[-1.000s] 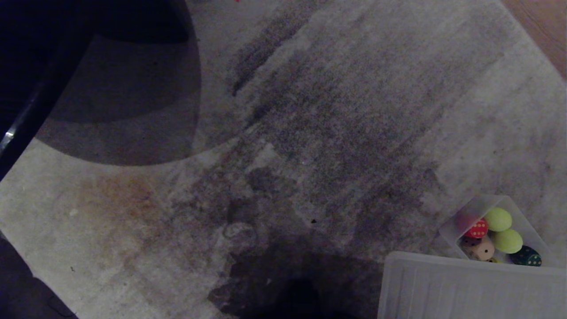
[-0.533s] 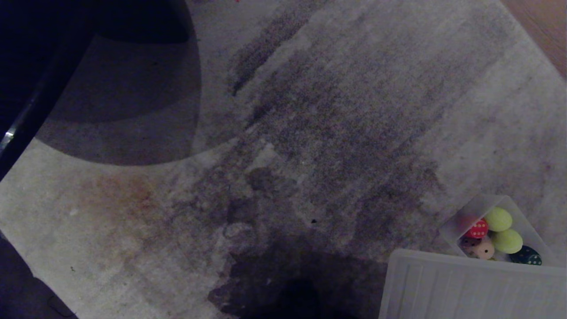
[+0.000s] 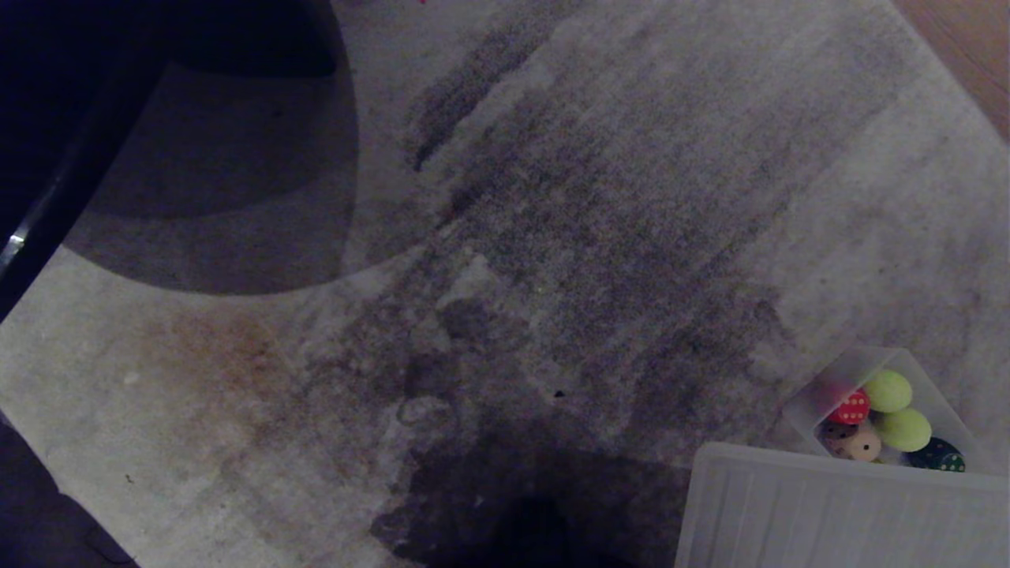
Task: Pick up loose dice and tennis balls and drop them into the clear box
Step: Close the lid
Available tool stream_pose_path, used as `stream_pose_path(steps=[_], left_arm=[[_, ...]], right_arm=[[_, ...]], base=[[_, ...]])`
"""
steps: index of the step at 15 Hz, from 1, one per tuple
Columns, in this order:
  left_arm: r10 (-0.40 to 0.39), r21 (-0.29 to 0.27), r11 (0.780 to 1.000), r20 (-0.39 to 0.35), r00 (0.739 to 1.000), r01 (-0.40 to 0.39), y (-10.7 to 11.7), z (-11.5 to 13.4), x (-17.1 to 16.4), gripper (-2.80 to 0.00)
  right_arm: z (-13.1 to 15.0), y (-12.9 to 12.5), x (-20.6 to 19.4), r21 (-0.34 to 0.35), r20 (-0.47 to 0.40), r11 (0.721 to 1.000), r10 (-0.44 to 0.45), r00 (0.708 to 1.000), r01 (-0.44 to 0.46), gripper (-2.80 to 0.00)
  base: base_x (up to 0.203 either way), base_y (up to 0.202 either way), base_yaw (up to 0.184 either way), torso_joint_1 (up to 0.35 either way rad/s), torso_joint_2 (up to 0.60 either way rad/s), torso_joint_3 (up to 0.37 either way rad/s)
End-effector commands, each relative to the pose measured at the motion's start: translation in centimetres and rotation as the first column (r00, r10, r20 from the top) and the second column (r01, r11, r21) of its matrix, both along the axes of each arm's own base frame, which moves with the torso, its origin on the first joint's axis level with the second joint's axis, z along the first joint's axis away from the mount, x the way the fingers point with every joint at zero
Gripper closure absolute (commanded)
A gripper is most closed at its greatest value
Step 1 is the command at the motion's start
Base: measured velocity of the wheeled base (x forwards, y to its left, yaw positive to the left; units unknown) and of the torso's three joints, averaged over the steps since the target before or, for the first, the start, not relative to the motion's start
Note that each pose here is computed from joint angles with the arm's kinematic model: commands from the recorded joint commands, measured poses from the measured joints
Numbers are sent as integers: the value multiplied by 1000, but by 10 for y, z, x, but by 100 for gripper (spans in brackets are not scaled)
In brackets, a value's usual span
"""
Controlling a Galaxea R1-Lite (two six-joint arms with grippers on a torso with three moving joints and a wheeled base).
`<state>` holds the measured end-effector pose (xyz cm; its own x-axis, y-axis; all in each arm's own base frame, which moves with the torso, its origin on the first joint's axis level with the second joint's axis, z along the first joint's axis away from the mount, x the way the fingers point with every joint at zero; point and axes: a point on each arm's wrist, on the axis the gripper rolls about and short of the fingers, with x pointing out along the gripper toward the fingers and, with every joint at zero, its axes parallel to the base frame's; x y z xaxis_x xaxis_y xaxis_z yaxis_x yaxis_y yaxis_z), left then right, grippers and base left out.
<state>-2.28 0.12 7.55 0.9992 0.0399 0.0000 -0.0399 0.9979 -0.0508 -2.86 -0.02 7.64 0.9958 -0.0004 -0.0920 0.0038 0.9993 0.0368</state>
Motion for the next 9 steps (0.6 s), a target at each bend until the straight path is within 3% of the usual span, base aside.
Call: stream_pose_path(steps=[1, 9], left_arm=[[1, -1, 1000, -3, 1000, -1, 0, 0, 0, 0], [-1, 0, 1000, -3, 1000, 1, 0, 0, 0, 0]], right_arm=[[0, 0, 0, -4, -3, 1000, 1, 1000, -1, 0], [0, 0, 0, -4, -5, 1000, 1, 1000, -1, 0]], base=[[0, 0, 0, 0, 0, 0], [-158, 0, -1, 0, 3, 3]])
